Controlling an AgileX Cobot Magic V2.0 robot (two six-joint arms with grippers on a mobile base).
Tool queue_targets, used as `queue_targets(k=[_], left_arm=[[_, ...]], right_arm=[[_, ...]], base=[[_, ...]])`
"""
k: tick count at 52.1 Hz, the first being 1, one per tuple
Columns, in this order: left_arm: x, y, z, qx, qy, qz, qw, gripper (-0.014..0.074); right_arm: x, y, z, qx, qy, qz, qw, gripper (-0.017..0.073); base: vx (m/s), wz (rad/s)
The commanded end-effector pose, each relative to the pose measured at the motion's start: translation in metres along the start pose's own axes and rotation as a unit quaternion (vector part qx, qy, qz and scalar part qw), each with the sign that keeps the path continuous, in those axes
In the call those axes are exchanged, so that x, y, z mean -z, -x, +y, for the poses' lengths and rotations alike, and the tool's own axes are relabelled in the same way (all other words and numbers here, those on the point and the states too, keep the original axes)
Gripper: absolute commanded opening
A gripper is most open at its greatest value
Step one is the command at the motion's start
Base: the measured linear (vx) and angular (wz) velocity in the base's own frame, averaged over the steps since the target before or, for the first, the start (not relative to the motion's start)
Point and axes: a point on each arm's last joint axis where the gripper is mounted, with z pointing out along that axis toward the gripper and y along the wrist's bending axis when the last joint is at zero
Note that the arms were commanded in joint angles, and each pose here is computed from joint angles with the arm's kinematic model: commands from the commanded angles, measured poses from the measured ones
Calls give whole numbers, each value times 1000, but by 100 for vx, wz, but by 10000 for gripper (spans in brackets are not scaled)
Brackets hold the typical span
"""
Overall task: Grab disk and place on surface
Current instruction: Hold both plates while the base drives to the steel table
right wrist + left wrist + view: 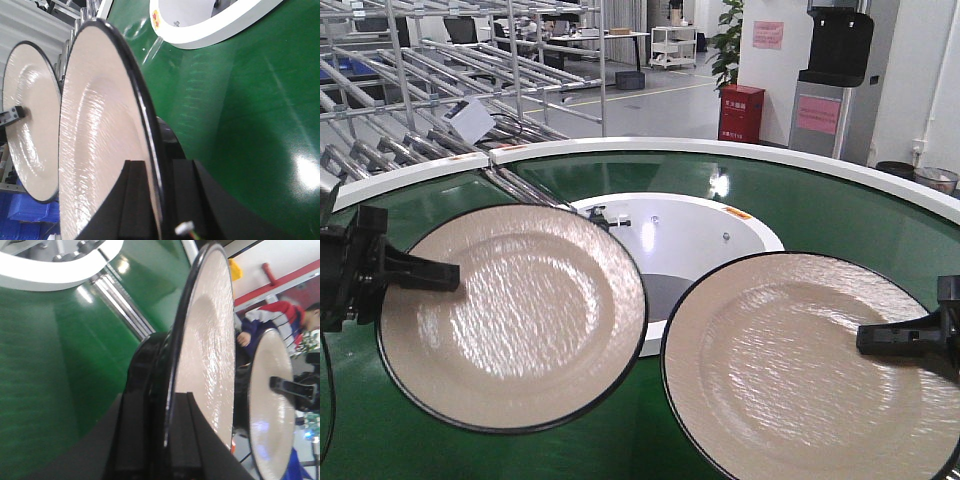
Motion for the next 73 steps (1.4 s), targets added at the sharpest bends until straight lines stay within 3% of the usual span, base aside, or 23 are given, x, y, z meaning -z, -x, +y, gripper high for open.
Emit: queue_targets(k=[1,73], left_arm=[[12,2,-32,-4,-54,-22,998,-1],[12,2,-34,-2,-63,-25,998,-1]], right_arm=[[10,7,27,4,66,-39,997,-8],[10,9,26,4,60,-46,997,-8]], base=[[0,0],[0,-1]])
